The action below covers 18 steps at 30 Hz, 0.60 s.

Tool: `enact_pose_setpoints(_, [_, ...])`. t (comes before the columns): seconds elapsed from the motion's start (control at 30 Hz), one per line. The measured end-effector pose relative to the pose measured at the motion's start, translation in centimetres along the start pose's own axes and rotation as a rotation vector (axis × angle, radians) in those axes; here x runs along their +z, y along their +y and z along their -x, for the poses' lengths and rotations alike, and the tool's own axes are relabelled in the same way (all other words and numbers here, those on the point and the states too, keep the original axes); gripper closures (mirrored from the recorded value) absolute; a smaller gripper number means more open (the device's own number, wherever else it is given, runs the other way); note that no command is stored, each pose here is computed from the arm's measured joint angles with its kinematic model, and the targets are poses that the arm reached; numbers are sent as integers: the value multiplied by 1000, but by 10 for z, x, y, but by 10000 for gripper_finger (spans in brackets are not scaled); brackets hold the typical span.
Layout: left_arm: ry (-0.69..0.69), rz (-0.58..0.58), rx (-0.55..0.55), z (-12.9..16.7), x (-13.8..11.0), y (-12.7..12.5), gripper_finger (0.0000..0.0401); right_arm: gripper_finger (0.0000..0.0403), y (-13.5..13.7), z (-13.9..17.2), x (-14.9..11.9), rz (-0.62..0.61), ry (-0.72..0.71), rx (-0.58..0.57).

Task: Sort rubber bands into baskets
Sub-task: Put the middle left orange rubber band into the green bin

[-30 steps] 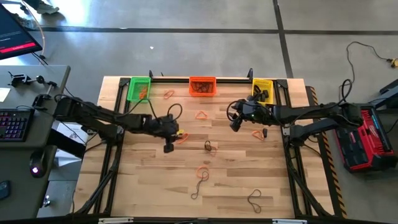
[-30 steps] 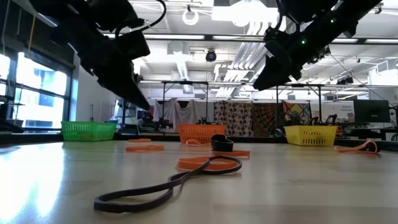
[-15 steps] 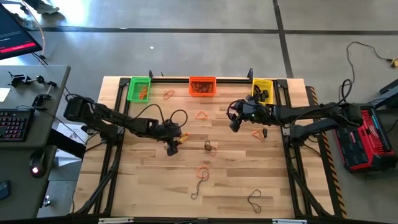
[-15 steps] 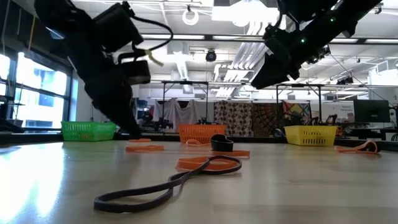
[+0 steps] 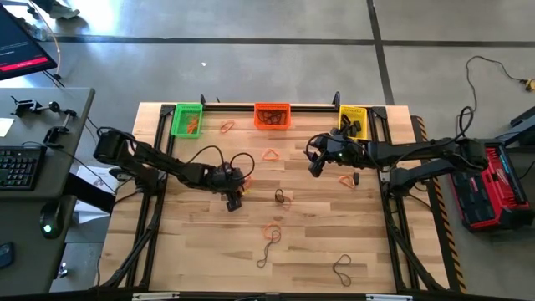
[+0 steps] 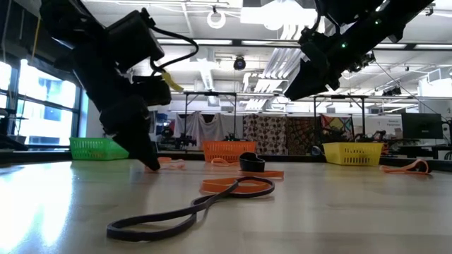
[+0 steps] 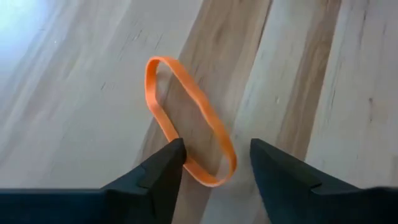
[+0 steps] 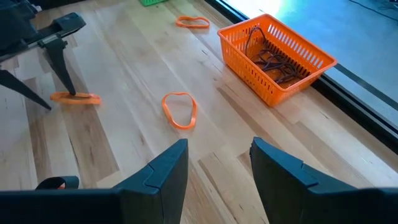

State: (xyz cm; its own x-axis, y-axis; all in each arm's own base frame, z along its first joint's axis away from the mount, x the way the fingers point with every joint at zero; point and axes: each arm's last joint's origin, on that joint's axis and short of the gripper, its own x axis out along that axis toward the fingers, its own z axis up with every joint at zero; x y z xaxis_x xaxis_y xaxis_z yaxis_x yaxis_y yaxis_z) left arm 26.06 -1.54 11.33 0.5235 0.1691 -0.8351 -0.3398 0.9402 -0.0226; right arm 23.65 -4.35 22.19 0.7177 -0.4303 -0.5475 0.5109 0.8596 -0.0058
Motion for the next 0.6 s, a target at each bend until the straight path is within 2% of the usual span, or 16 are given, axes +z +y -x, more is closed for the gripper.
enact_pose_setpoints(0.1, [-4,-41,4,1,0,1,261,240,0,0,0,0,0,0])
enact_pose_setpoints(0.33, [-61,-73,29,17,9,4,384,240,0,0,0,0,0,0])
enact_pose_setpoints(0.6, [-141,19,74,47,23,30,397,240,0,0,0,-1,0,0])
